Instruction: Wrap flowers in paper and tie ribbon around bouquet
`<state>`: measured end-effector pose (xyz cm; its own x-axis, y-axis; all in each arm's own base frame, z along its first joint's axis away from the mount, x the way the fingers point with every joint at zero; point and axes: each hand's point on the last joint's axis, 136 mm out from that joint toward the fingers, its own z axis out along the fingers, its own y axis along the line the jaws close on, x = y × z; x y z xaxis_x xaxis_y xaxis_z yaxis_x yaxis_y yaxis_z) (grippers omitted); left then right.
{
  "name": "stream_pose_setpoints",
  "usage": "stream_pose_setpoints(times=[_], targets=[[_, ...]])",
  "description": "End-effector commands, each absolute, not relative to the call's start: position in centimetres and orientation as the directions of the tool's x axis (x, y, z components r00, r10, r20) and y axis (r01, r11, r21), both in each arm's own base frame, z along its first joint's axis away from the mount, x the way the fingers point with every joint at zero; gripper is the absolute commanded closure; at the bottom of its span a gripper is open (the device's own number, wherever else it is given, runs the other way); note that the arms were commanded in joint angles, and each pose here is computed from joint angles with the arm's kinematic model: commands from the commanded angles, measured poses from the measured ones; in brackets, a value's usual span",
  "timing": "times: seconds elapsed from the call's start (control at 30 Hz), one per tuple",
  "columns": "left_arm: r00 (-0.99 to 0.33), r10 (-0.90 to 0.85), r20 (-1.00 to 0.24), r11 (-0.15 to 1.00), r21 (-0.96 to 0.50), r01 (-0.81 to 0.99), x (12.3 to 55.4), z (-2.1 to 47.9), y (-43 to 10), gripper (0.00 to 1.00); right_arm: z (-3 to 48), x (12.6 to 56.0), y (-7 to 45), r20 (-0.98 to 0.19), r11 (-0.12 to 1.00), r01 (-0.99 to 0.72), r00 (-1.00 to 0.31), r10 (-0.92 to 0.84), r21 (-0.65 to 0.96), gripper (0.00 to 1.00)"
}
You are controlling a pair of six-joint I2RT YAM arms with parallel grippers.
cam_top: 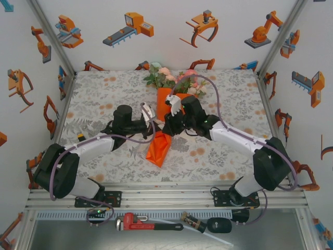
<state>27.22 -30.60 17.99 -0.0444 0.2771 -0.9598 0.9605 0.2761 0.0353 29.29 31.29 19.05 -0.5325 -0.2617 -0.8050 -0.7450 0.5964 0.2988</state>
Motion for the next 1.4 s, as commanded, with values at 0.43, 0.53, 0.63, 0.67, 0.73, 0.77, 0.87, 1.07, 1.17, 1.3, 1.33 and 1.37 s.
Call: stream_pose_setpoints(times=[0.43,0.53,0.63,0.67,0.73,0.77,0.87,1.07,1.17,1.3,1.33,1.37], targets=[[-0.084,0.269,-0.959,0.388,0.028,0.921,29.6,19.4,-30.1,1.00,14.3,33.2,30.2,-0.768,0.685,-0.612,-0.630,-0.120,0.395,0.62],[-0.094,0.269,-0.958,0.397,0.021,0.918,29.8,19.3,-30.0,1.00,13.8,33.2,31.4,-0.759,0.648,-0.639,-0.636,-0.141,0.415,0.61],[-0.102,0.268,-0.958,0.396,0.013,0.918,29.8,19.3,-30.1,1.00,13.2,33.7,31.6,-0.755,0.654,-0.634,-0.640,-0.143,0.414,0.65],[-0.106,0.267,-0.958,0.397,0.009,0.918,29.9,19.3,-30.1,1.00,13.1,33.9,31.6,-0.756,0.662,-0.630,-0.638,-0.143,0.407,0.70],[-0.117,0.267,-0.957,0.403,0.001,0.915,30.0,19.2,-30.1,1.00,13.3,33.9,31.6,-0.763,0.659,-0.639,-0.628,-0.150,0.397,0.87],[-0.134,0.267,-0.954,0.417,-0.012,0.909,30.2,19.0,-30.0,1.00,13.6,33.9,31.6,-0.770,0.655,-0.645,-0.620,-0.148,0.393,0.94],[-0.220,0.272,-0.937,0.442,-0.082,0.893,30.6,18.4,-30.1,1.00,15.0,33.6,31.4,-0.788,0.646,-0.655,-0.602,-0.133,0.391,1.00],[-0.324,0.320,-0.890,0.433,-0.167,0.886,29.6,15.9,-31.4,1.00,17.4,33.1,31.3,-0.807,0.621,-0.664,-0.584,-0.083,0.417,1.00],[-0.349,0.337,-0.874,0.447,-0.178,0.877,29.9,15.0,-31.6,1.00,18.2,32.8,31.6,-0.810,0.600,-0.671,-0.583,-0.063,0.436,1.00],[-0.372,0.355,-0.858,0.480,-0.174,0.860,30.7,14.0,-31.5,1.00,19.2,32.5,31.9,-0.816,0.571,-0.685,-0.576,-0.045,0.452,1.00],[-0.372,0.358,-0.856,0.479,-0.174,0.861,30.8,13.8,-31.6,1.00,19.4,32.4,32.1,-0.817,0.558,-0.692,-0.575,-0.042,0.458,1.00],[-0.379,0.361,-0.852,0.484,-0.176,0.857,31.0,13.6,-31.7,1.00,19.5,32.2,32.2,-0.815,0.545,-0.697,-0.577,-0.040,0.467,1.00]])
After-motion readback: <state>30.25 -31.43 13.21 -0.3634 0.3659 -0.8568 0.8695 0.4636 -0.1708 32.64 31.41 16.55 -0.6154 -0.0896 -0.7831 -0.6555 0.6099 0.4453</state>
